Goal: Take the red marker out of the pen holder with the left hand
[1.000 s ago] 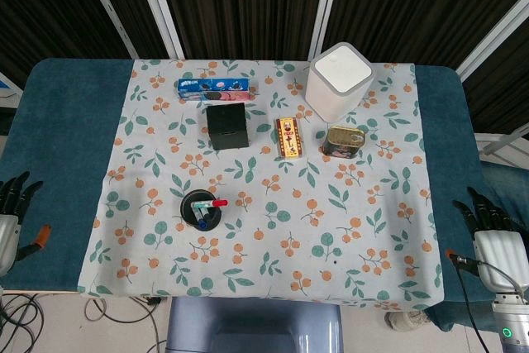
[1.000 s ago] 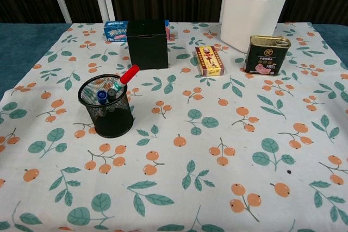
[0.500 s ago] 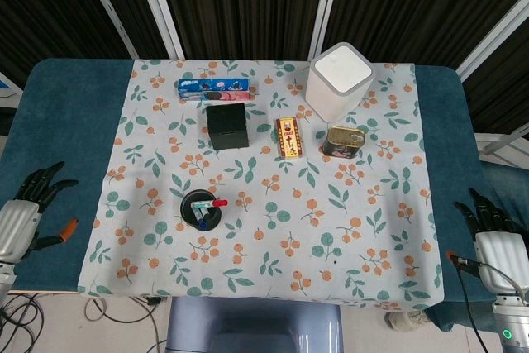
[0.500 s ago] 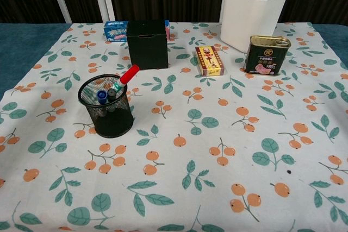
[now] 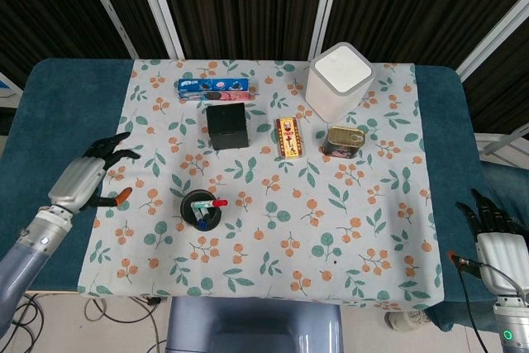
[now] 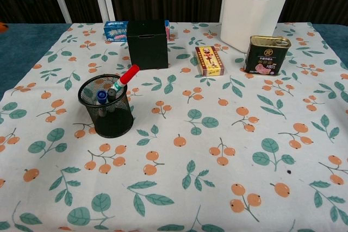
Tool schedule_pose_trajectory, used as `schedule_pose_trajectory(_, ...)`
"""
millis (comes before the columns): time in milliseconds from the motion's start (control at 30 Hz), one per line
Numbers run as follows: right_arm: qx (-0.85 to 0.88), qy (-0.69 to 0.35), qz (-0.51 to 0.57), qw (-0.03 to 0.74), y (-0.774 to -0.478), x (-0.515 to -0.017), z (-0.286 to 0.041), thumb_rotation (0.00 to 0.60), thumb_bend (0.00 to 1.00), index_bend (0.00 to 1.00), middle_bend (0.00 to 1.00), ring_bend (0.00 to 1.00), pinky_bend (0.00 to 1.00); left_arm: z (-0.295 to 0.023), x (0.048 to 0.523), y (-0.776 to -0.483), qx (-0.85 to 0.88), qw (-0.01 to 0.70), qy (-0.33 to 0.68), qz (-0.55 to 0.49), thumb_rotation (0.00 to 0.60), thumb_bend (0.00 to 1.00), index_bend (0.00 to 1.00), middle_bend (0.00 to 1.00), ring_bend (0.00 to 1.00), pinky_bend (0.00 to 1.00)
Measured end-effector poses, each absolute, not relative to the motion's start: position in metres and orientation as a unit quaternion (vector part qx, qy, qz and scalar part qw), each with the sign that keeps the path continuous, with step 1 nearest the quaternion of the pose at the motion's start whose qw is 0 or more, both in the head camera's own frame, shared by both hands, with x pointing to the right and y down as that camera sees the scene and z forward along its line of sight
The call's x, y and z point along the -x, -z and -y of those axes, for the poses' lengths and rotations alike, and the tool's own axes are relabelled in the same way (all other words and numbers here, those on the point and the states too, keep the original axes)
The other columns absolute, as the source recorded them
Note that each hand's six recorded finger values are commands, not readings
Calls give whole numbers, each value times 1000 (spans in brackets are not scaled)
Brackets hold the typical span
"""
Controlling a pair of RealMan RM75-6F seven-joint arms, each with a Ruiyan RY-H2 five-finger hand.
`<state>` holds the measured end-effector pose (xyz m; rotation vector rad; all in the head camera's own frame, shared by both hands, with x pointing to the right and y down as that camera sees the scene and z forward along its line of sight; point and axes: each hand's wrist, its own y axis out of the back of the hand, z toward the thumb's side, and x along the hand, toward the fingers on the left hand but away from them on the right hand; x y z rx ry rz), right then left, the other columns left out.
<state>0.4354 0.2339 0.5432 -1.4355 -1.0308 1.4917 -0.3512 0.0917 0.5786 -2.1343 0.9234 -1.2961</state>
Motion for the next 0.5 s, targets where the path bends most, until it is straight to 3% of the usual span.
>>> schedule_pose_trajectory(200, 566, -591, 411, 402, -542, -437, -234, 600, 182, 195, 0, 103, 187, -76, 311, -593, 790, 231, 481, -301, 600, 312, 310, 1, 0, 7)
schedule_pose_trajectory(500, 567, -588, 412, 404, -541, -437, -233, 600, 182, 195, 0, 103, 187, -79, 256, -611, 811, 203, 466, -289, 600, 313, 365, 6, 0, 1)
